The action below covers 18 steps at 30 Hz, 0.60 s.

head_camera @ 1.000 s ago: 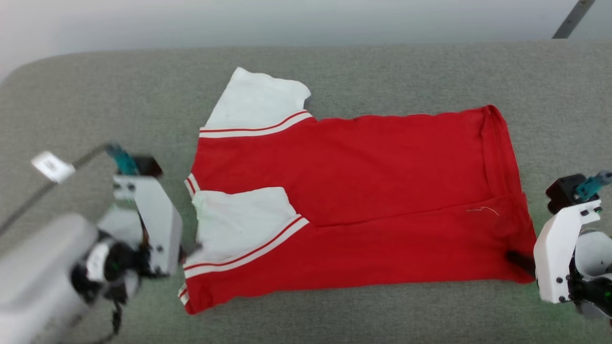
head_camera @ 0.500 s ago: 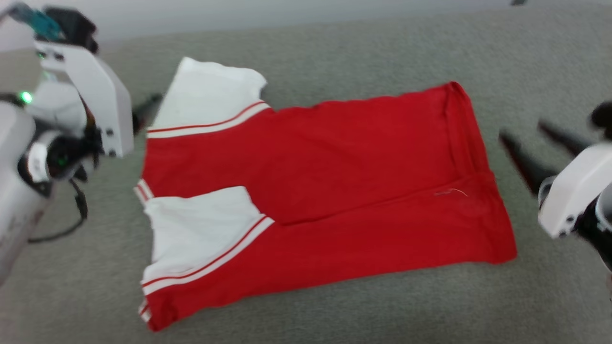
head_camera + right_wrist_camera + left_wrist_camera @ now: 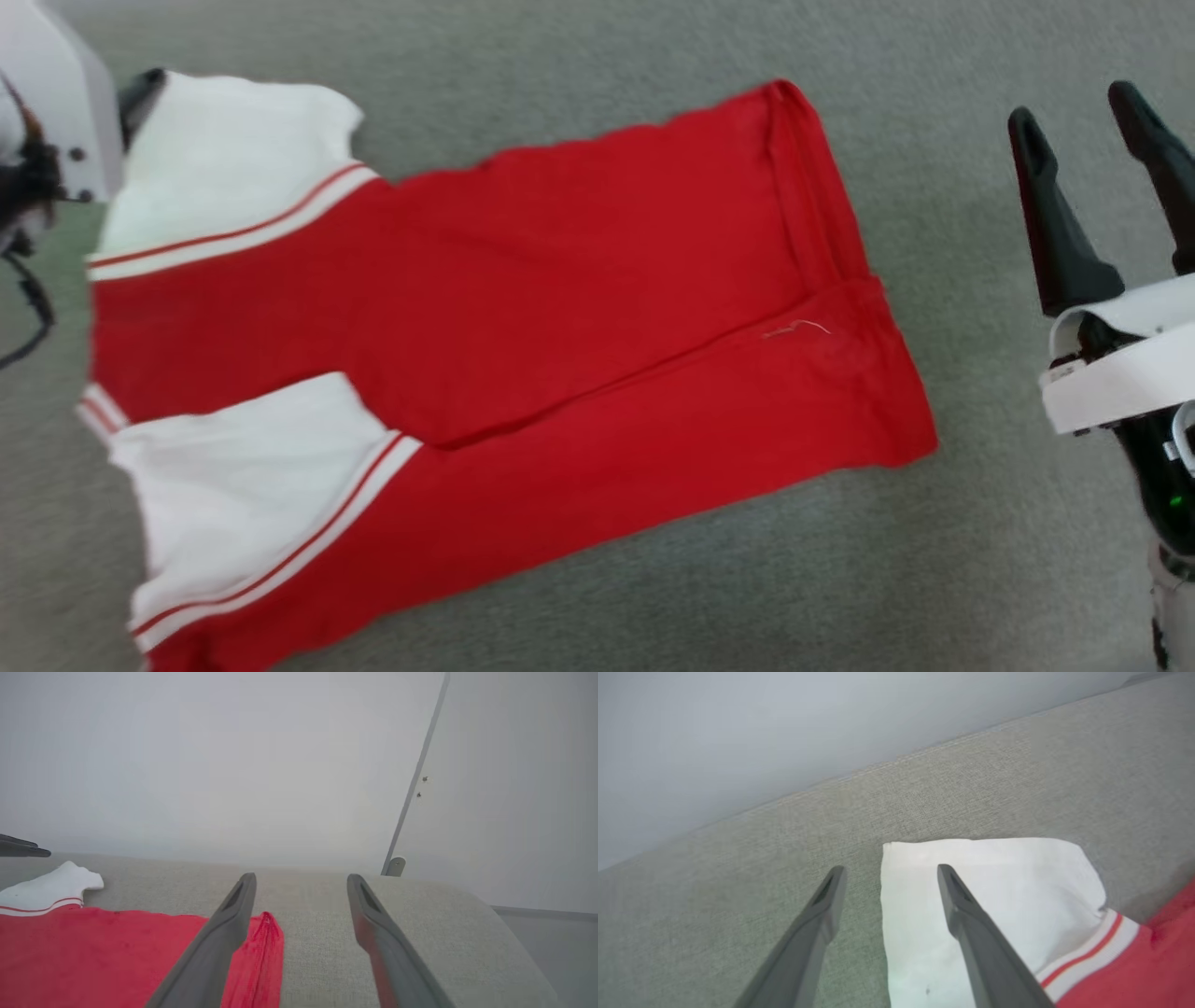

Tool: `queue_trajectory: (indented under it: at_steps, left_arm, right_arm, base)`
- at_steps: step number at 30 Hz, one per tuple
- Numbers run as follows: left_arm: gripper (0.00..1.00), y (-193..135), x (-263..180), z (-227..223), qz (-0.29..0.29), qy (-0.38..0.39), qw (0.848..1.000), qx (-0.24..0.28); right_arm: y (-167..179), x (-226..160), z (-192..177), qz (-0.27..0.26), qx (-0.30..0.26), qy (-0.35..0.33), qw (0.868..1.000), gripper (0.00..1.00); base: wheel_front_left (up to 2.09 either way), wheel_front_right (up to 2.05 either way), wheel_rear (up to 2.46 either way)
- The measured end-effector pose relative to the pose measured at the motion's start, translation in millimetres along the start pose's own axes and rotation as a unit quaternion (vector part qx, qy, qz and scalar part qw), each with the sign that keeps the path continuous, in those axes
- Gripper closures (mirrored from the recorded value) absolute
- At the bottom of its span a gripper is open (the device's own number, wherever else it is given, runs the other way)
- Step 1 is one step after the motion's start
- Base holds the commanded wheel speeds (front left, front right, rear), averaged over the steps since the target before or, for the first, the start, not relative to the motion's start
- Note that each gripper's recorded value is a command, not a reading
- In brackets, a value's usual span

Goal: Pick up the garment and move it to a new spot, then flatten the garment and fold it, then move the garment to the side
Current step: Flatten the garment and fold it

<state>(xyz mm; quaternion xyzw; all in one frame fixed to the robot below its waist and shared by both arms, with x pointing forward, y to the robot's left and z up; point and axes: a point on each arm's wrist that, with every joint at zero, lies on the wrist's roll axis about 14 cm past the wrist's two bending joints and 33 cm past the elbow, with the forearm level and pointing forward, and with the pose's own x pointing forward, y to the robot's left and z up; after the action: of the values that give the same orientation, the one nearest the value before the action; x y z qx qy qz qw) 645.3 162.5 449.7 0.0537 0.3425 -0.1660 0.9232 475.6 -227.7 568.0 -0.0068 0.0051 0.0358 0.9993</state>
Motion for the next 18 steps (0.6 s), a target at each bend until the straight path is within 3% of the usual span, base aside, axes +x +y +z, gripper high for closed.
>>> queue_trajectory:
  at_steps: [4, 8, 9, 10, 12, 18]
  left_arm:
    - [0.00, -0.4, 27.5, -17.4, -0.001, 0.037, 0.999, -0.008]
    - [0.00, -1.5, 48.8, -50.2, 0.001, 0.113, 0.992, -0.048]
    - [0.46, -0.5, 51.3, -53.8, 0.007, 0.134, 0.989, -0.063]
    - [1.00, -3.1, 54.2, -58.4, 0.006, 0.153, 0.985, -0.081]
    - [1.00, -5.8, 57.6, -61.3, 0.004, 0.177, 0.978, -0.108]
    - [1.00, -14.4, 65.1, -63.8, -0.008, 0.194, 0.975, -0.112]
  right_arm:
    - [-5.5, -4.8, -16.8, -0.015, 0.006, 0.023, 1.000, 0.00]
    - [-12.4, -8.1, -33.5, -0.027, 0.003, 0.058, 0.998, 0.00]
    - [-13.5, -9.5, -39.2, -0.029, 0.005, 0.072, 0.997, 0.00]
    - [-12.9, -11.2, -48.4, -0.027, 0.006, 0.095, 0.995, 0.00]
    - [-9.1, -12.9, -60.7, -0.019, 0.015, 0.130, 0.991, 0.00]
    - [2.6, 5.5, -71.4, 0.012, 0.018, 0.203, 0.979, 0.00]
  base:
    - [0.00, 0.00, 0.00]
    - [0.00, 0.00, 0.00]
    - [0.00, 0.00, 0.00]
    - [0.00, 0.00, 0.00]
    - [0.00, 0.00, 0.00]
    - [0.00, 0.00, 0.00]
